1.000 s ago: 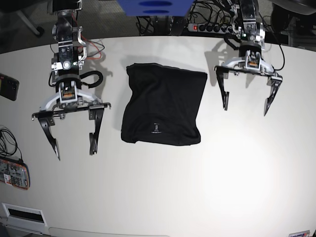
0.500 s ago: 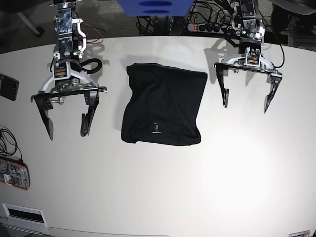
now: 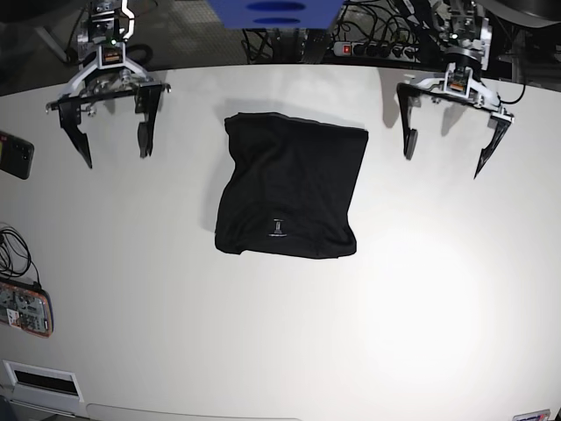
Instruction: Fold the T-shirt properly
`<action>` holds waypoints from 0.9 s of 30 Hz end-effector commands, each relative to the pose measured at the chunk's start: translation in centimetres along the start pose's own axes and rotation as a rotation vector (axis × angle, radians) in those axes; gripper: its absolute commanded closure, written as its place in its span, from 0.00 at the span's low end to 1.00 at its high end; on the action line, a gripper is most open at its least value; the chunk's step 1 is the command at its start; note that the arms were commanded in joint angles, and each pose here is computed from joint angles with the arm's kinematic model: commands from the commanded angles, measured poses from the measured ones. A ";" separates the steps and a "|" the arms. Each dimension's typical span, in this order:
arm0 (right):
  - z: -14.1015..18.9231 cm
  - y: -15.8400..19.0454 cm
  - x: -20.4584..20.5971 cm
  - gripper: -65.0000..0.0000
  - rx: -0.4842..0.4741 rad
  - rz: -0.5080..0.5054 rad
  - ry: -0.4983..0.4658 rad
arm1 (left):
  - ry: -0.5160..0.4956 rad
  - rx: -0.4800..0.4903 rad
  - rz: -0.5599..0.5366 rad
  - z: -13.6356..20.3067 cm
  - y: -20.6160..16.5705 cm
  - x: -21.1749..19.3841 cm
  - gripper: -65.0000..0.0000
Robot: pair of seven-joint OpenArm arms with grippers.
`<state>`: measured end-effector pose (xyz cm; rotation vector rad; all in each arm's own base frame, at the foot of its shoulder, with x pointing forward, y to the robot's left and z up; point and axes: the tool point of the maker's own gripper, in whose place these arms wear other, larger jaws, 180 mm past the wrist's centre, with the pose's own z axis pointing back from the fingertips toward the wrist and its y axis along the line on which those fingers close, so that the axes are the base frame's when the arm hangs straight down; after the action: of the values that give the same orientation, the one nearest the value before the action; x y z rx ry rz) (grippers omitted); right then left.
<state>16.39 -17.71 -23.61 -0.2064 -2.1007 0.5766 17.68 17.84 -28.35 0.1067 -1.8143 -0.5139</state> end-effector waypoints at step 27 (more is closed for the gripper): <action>13.1 2.9 2.9 0.30 0.158 -0.152 0.412 | 0.360 -0.380 0.172 14.8 -9.7 0.9 0.01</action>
<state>4.18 -18.21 -29.67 -0.0701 -1.6313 0.5517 2.27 13.13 -35.31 -0.1933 -1.3192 -0.6655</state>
